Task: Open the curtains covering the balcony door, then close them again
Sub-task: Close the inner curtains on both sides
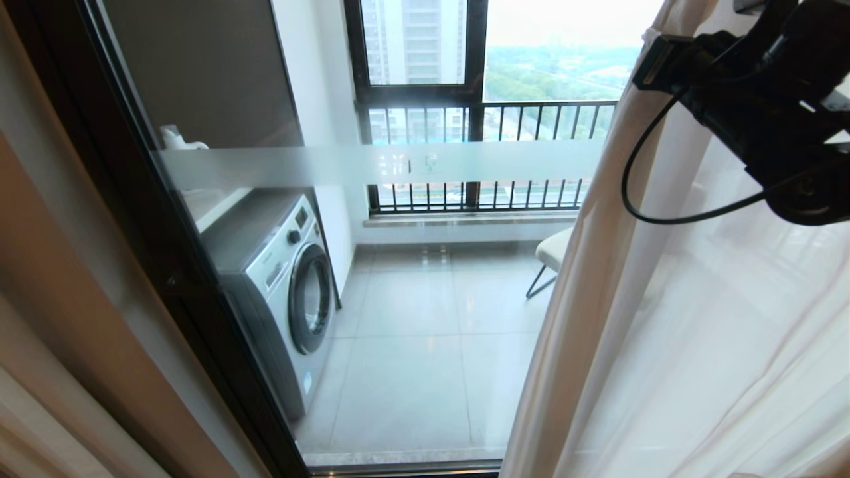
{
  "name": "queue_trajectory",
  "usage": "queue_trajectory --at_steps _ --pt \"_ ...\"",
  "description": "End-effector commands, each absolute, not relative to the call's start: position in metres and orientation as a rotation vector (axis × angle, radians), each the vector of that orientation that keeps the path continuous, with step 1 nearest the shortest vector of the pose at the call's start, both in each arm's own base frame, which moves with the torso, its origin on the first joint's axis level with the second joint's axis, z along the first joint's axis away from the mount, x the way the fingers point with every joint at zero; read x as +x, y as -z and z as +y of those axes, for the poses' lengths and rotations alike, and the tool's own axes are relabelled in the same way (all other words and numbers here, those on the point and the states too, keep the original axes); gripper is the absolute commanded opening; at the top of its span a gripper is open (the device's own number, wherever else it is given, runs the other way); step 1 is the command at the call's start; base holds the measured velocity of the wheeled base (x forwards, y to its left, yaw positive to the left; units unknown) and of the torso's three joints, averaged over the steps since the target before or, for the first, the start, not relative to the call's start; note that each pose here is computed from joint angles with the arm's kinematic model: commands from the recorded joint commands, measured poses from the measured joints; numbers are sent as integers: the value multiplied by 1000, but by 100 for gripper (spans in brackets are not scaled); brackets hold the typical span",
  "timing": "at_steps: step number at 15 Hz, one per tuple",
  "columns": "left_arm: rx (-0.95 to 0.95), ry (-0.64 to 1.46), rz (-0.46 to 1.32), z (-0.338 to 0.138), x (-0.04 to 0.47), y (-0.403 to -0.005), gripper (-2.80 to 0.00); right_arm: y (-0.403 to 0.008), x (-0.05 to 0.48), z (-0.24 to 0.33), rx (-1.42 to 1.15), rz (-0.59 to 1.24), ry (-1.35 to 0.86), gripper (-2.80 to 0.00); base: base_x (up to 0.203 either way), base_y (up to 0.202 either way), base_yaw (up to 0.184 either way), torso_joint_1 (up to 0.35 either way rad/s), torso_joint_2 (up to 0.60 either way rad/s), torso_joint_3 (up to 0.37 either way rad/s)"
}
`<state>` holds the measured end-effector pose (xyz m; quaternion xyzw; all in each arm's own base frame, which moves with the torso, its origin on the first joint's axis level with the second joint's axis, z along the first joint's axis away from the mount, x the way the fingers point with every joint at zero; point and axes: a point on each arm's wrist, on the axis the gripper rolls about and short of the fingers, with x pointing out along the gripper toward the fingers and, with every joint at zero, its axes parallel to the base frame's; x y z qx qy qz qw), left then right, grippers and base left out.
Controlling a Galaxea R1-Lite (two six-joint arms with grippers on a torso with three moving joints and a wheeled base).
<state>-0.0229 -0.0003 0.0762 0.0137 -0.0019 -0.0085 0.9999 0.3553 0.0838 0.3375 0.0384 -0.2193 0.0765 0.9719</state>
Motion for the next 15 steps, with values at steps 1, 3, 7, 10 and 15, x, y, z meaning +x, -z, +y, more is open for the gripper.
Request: queue_trajectory --at_steps 1,3,7,10,15 --pt "29 17 -5 0 -23 -76 -280 -337 356 85 78 -445 -157 -280 0 108 1 -1 3 1" --pt "29 17 -5 0 -23 -76 -280 -337 355 87 79 -445 -162 -280 0 0 0 0 0 0" --pt "28 17 -6 0 -23 -76 -280 -335 357 88 78 -439 -163 -280 0 0 0 0 0 0" --pt "28 17 -6 0 -23 -76 -280 -333 359 88 77 -432 -163 -280 0 0 0 0 0 0" --pt "28 17 -6 0 -23 -76 -280 -326 364 92 59 -420 -166 -280 0 0 0 0 0 0"
